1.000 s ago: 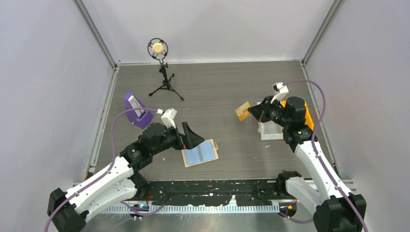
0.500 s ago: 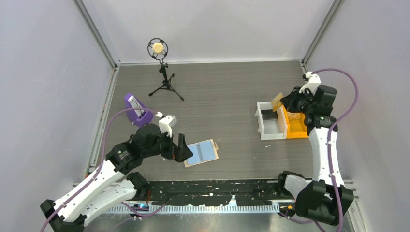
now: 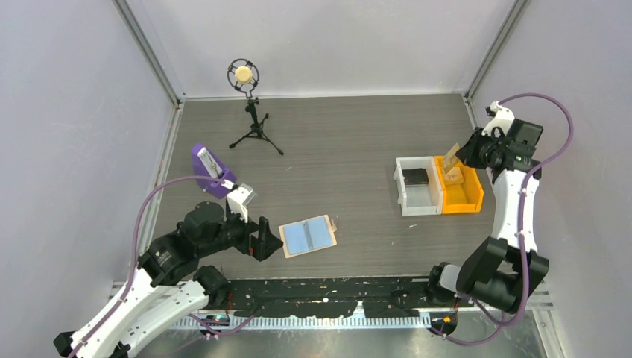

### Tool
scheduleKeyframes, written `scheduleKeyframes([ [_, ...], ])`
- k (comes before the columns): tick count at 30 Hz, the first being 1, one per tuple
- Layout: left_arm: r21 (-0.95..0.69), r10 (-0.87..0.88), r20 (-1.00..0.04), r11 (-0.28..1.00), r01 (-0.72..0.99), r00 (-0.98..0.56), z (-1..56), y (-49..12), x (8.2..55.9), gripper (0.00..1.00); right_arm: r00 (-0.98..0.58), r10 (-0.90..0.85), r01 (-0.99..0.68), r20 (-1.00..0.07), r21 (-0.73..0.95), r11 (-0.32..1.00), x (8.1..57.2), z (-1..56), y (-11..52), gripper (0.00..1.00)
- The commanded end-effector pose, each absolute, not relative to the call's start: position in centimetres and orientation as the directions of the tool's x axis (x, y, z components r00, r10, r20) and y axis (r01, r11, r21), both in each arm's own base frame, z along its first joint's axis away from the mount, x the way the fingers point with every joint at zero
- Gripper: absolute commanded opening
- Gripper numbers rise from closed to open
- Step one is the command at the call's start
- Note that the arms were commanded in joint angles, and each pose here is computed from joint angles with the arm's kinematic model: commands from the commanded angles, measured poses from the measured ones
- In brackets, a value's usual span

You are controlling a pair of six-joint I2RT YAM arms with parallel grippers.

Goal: Take the credit cards out of the card holder
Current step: Place the credit card in the storage box.

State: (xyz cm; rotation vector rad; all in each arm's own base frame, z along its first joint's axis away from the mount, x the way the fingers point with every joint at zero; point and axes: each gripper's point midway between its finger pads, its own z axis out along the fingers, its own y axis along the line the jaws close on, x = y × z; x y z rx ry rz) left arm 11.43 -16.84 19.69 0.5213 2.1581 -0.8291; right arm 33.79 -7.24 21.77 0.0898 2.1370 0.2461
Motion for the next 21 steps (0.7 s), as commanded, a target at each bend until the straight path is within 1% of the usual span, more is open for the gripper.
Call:
scheduleKeyframes([
  [1,-0.348,0.094,-0.794,0.740,0.576,-0.601,20.1,-15.9,12.0,1.00,-0.592,0.124,-0.035,-0.797,0.179,0.983,34.7,21.5,-8.4,0.07],
  [4,-0.322,0.084,-0.800,0.775,0.543,-0.595,19.9,-15.1,12.6,1.00,-0.624,0.127,-0.011,-0.771,0.171,0.985,35.1,20.0,-9.3,0.06],
  [10,-0.304,0.085,-0.804,0.792,0.530,-0.589,19.9,-14.8,13.0,1.00,-0.647,0.141,0.009,-0.749,0.177,0.984,35.4,18.0,-10.3,0.05],
  [14,-0.301,0.083,-0.805,0.797,0.524,-0.588,20.1,-14.6,13.1,1.00,-0.618,0.159,0.037,-0.770,0.173,0.984,35.9,17.7,-10.8,0.05],
  [17,-0.296,0.069,-0.812,0.807,0.511,-0.580,20.2,-14.4,13.3,1.00,-0.596,0.155,0.005,-0.787,0.190,0.982,36.6,17.7,-10.5,0.05],
  [21,-0.285,0.052,-0.821,0.826,0.486,-0.568,20.5,-13.8,13.7,1.00,-0.615,0.164,0.008,-0.771,0.202,0.979,37.1,17.0,-10.8,0.06],
])
